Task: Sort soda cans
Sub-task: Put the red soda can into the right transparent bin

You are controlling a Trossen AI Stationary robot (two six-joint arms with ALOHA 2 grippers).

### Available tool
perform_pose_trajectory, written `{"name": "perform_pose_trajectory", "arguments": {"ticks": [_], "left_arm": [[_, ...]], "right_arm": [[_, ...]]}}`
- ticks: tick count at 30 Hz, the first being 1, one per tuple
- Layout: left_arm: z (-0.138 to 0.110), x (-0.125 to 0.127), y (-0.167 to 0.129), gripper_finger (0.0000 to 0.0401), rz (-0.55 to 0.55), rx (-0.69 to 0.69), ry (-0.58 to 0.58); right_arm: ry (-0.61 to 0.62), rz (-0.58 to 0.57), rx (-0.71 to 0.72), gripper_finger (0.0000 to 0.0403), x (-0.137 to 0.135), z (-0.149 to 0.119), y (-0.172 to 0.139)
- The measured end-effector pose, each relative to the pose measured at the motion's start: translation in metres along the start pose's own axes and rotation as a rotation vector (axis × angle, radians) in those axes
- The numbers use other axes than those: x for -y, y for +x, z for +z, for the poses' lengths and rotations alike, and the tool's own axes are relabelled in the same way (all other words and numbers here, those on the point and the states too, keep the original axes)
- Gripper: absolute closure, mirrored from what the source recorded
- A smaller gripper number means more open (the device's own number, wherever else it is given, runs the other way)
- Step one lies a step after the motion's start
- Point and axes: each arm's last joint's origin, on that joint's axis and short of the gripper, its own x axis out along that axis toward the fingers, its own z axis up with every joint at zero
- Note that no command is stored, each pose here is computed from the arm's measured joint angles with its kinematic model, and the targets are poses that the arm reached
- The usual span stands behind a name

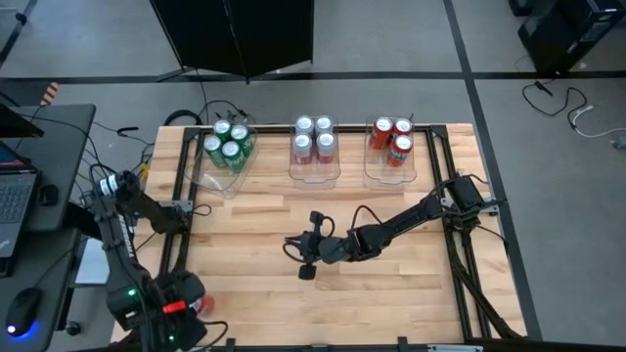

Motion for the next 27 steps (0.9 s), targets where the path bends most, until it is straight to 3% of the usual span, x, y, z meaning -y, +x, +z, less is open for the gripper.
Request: {"name": "perform_pose_trajectory", "arguments": {"ticks": [14,27], "left_arm": [[-0.006,0.007,0.018,0.0144,0.085,-0.049,-0.063],[-0.002,-0.006,0.023,0.0059,0.213,-0.003,-0.074]], "right_arm": [[-0.004,0.008,-0.003,0.0402,-0.003,0.000,-0.002],[-0.012,0.027,0.000,0.0401,-0.011,-0.001,-0.006]]}}
